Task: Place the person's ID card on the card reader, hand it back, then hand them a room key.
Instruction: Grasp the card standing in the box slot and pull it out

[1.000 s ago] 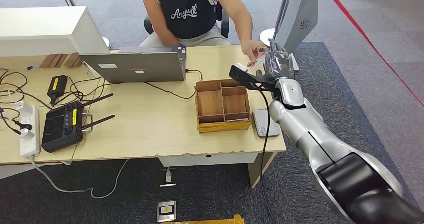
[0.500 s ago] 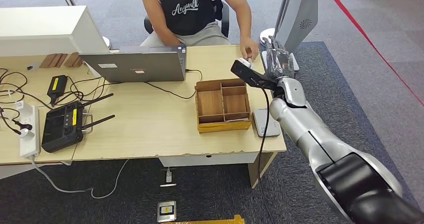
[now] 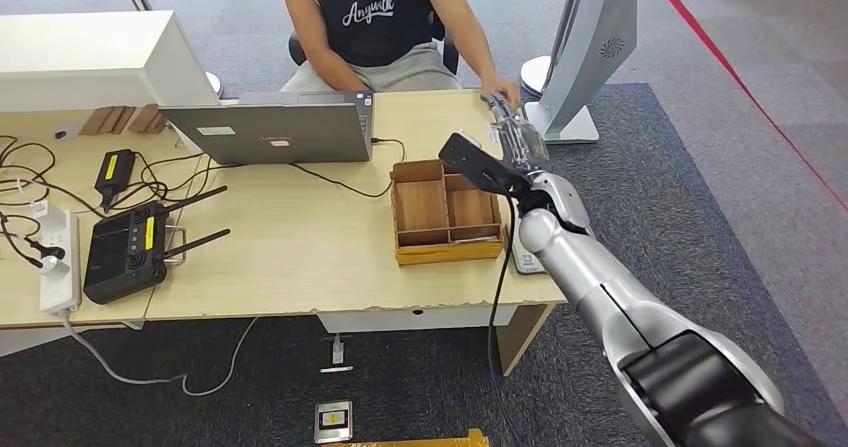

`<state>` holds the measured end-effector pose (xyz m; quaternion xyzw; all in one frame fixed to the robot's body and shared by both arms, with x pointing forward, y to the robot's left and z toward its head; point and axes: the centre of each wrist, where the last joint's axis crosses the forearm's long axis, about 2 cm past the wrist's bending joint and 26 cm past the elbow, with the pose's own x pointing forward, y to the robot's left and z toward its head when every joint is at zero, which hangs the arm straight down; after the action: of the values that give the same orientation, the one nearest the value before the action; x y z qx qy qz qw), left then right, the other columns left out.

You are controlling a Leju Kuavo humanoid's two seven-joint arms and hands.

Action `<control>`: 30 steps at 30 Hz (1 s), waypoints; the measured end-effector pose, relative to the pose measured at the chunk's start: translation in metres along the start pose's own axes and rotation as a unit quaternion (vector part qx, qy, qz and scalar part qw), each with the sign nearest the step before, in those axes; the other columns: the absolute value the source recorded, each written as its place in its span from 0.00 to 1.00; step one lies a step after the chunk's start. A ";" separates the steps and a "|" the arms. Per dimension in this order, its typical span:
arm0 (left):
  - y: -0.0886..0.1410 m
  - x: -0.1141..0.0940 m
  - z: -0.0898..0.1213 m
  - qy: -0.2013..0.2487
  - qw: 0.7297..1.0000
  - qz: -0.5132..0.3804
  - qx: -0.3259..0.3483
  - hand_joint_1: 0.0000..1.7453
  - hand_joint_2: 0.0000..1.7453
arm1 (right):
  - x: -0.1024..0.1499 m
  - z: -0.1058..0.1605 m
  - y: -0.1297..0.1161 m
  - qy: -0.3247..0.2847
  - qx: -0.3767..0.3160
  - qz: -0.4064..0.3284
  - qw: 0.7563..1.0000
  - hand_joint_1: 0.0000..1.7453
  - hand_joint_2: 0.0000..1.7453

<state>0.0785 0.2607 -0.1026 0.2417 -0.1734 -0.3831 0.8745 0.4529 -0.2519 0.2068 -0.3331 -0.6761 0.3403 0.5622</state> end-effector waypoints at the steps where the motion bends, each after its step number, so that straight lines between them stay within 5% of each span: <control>1: 0.000 -0.001 0.000 0.002 1.000 0.001 0.000 0.00 0.00 | 0.000 0.005 0.005 -0.003 0.008 -0.007 1.000 0.00 1.00; 11: 0.001 -0.007 -0.001 0.012 1.000 0.006 0.005 0.00 0.00 | -0.013 0.061 0.041 -0.019 0.060 -0.054 0.997 0.00 1.00; 30: 0.002 -0.008 -0.001 0.011 1.000 0.003 0.006 0.00 0.00 | -0.017 0.094 0.058 -0.048 0.078 -0.002 0.996 0.00 1.00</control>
<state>0.0750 0.2676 -0.1035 0.2509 -0.1670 -0.3763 0.8761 0.3664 -0.2425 0.1367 -0.2703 -0.6741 0.4069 0.5541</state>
